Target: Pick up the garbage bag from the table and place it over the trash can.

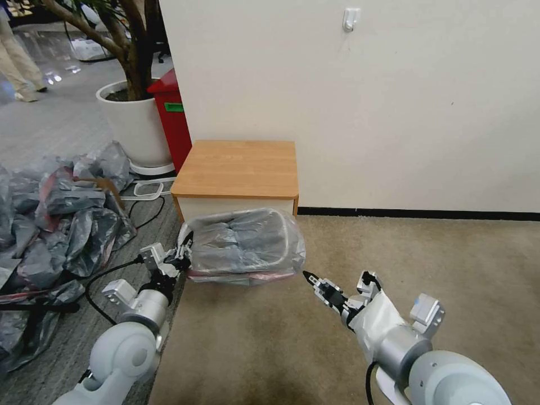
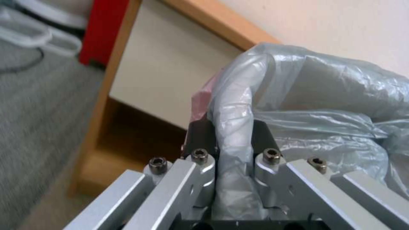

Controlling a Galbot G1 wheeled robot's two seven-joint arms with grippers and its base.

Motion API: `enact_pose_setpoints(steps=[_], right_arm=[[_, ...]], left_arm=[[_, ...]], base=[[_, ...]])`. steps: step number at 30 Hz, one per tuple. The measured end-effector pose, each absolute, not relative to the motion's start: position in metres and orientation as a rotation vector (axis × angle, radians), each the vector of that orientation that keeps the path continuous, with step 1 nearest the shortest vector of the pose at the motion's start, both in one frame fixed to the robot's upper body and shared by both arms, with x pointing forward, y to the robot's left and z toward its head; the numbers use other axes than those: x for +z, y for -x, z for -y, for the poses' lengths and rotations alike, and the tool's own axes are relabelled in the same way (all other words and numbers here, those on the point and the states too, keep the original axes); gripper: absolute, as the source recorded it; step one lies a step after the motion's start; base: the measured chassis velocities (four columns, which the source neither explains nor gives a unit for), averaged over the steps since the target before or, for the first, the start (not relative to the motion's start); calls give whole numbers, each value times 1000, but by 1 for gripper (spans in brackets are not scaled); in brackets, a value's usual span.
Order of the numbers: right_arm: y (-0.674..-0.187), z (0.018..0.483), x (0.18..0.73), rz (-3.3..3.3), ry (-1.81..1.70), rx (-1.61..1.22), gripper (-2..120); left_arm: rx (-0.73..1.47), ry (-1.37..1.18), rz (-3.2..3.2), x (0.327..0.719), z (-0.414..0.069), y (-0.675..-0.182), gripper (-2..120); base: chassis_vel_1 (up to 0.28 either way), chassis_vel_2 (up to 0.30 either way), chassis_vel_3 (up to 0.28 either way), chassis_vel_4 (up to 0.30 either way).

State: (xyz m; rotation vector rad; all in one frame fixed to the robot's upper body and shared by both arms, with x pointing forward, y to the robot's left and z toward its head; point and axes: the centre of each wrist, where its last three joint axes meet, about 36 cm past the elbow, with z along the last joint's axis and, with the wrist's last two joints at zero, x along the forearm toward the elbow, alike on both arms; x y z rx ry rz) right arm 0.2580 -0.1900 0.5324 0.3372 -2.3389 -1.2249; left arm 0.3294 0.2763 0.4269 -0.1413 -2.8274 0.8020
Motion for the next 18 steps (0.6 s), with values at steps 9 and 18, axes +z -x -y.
enact_pose_setpoints(steps=[9,18], right_arm=[[-300,187,506,2549,-330,-1434,75],[-313,163,468,2521,-318,-1464,100]], left_arm=[[875,153,2760,425,-268,-321,7],[911,175,2740,430,-261,-314,7]], base=[[0,0,0,0],[0,0,0,0]])
